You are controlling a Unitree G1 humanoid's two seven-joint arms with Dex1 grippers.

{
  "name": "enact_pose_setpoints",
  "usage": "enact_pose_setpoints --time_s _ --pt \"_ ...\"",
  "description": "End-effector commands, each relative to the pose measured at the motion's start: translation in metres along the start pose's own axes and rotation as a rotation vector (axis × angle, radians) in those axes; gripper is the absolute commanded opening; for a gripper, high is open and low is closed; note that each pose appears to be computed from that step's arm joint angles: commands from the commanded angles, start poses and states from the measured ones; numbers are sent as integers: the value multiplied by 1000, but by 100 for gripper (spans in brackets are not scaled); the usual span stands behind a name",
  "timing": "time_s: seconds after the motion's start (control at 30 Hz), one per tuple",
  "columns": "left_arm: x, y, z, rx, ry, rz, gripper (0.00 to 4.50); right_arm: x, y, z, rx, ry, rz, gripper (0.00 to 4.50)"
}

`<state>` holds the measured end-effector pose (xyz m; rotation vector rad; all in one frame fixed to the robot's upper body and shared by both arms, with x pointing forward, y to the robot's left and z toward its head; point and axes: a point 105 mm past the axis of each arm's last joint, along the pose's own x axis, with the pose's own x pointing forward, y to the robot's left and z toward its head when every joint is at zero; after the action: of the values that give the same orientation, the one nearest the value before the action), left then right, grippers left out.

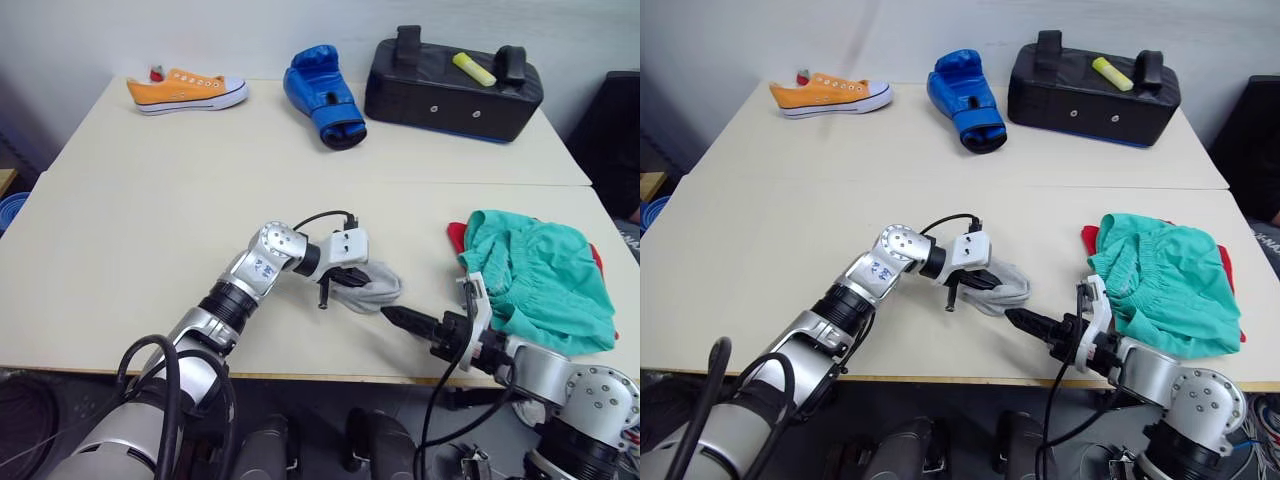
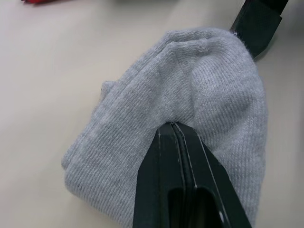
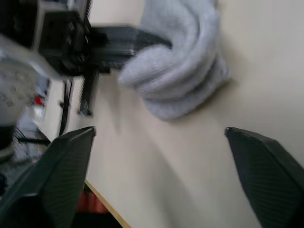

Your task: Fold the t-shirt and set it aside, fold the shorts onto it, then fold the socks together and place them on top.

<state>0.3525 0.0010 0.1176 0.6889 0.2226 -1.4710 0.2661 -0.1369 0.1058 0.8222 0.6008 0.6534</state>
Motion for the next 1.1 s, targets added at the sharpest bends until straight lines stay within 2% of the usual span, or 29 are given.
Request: enact_pose_setpoints --time_s 0.03,0.27,0.3,0.37,0.63,0.7,0.73,0.83,0.9,1.03,1.1 --pt "-1 -2 -10 -8 46 22 0 11 -11 5 104 -3 -47 445" --pt "-2 0 -12 -46 38 64 0 44 -13 9 177 64 -79 445" --pt "-3 0 -13 -52 38 69 0 47 -13 10 178 69 -80 427" --pt "-5 0 -15 -58 41 78 0 51 -12 13 182 67 -82 384" --pt "-14 5 -20 -76 49 119 0 52 -12 22 184 21 -71 97" --pt "-19 6 -17 -133 8 126 0 50 -11 25 173 -4 -67 38" --pt "-26 6 -10 -209 -56 114 0 48 -9 27 147 -13 -69 22" --pt "-60 -1 7 -347 -233 -3 58 37 3 32 25 -27 -45 16" --pt "-79 -4 11 -368 -281 -46 122 31 13 35 -30 -43 -18 16" --pt "-140 -23 33 -407 -403 -236 240 -12 52 63 -158 -187 94 16" --pt "-153 -30 47 -390 -436 -295 307 -41 60 78 -181 -262 91 16"
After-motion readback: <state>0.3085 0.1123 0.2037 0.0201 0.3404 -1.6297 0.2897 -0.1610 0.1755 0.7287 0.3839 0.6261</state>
